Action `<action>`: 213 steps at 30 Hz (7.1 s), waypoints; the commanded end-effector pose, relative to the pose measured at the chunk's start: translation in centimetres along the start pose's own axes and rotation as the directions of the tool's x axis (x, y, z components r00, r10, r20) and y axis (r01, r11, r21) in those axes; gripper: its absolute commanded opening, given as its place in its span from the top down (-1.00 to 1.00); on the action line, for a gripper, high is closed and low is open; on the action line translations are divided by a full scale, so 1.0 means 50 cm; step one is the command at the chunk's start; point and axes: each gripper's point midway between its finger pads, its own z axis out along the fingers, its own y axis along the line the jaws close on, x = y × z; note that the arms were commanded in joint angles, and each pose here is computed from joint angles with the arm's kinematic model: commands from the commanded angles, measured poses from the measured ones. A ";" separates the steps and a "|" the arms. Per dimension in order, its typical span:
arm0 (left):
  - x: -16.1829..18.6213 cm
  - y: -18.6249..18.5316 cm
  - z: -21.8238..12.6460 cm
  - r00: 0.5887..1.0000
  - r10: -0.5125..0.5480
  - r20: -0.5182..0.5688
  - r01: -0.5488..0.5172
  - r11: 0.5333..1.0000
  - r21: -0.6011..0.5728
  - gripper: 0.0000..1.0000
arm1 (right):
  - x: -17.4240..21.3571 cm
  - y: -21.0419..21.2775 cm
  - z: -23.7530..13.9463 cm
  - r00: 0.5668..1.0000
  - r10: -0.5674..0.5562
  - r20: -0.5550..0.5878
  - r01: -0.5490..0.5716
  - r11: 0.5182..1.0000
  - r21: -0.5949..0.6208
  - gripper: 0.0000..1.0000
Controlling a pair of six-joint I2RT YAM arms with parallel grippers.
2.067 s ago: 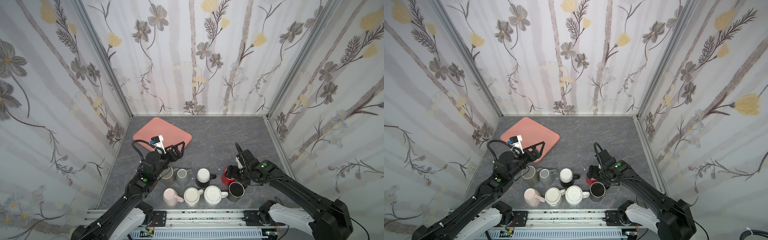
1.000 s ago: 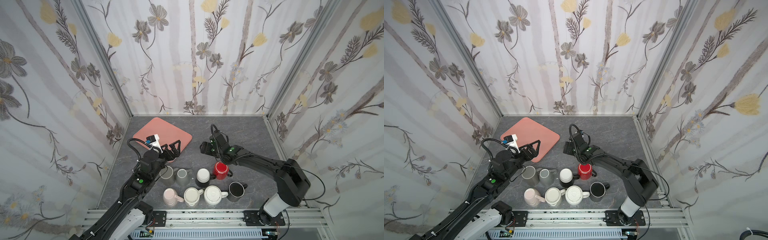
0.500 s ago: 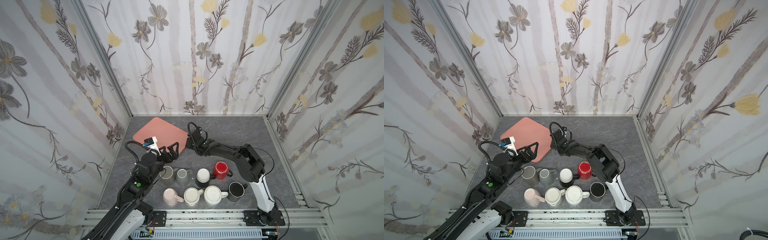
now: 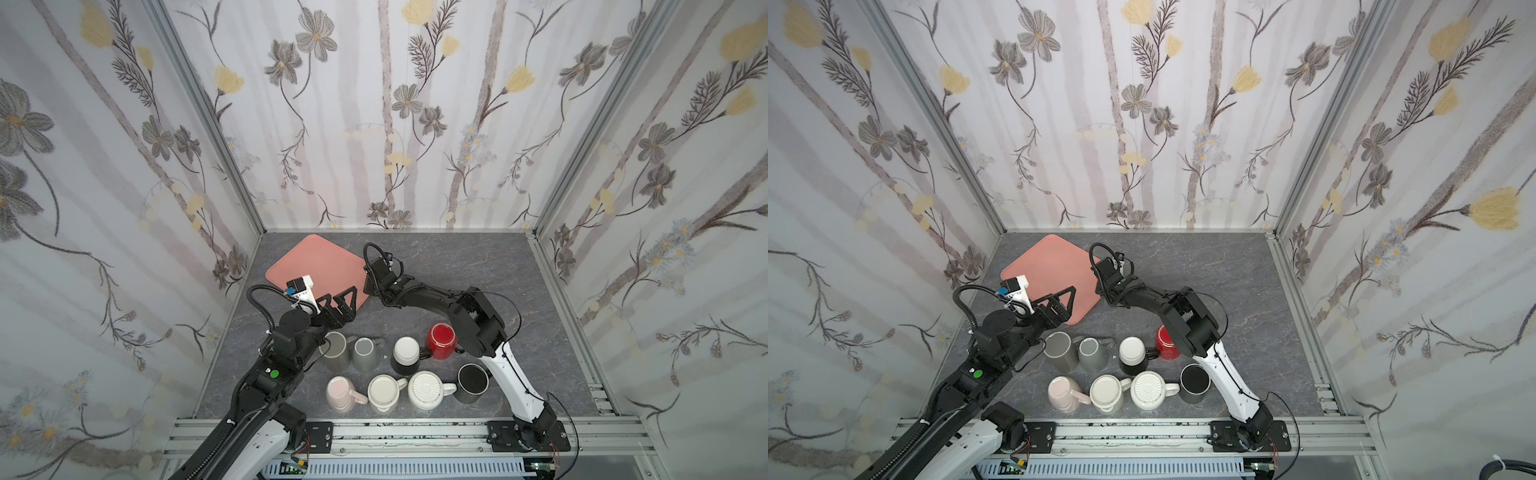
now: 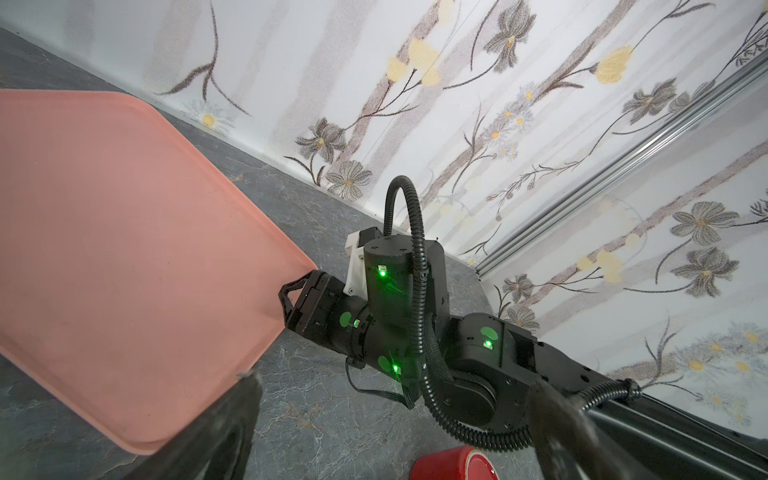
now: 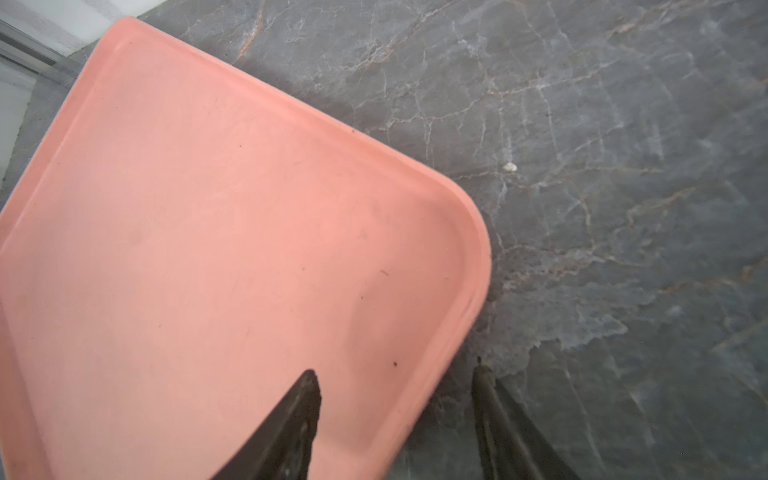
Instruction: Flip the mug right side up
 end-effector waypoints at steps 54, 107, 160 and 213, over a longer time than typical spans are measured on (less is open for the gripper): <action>0.005 -0.005 0.054 0.998 -0.030 -0.049 0.029 0.999 -0.033 -1.00 | -0.254 -0.530 -0.065 0.957 -0.269 -0.111 0.289 0.928 0.235 1.00; 0.041 -0.015 0.055 0.996 -0.016 -0.089 0.021 0.998 0.059 -1.00 | 0.027 -0.369 -0.536 0.996 -0.086 0.019 0.088 0.986 -0.144 -0.66; 0.048 0.016 0.038 0.998 -0.016 -0.063 0.017 1.000 0.014 -1.00 | 0.209 -0.355 -0.569 0.850 -0.426 -0.310 0.410 0.904 -0.118 -0.29; 0.039 -0.015 0.036 0.996 -0.052 -0.066 0.058 0.995 0.081 -1.00 | 0.183 -0.351 -0.528 0.854 -0.480 -0.203 0.498 0.866 0.048 1.00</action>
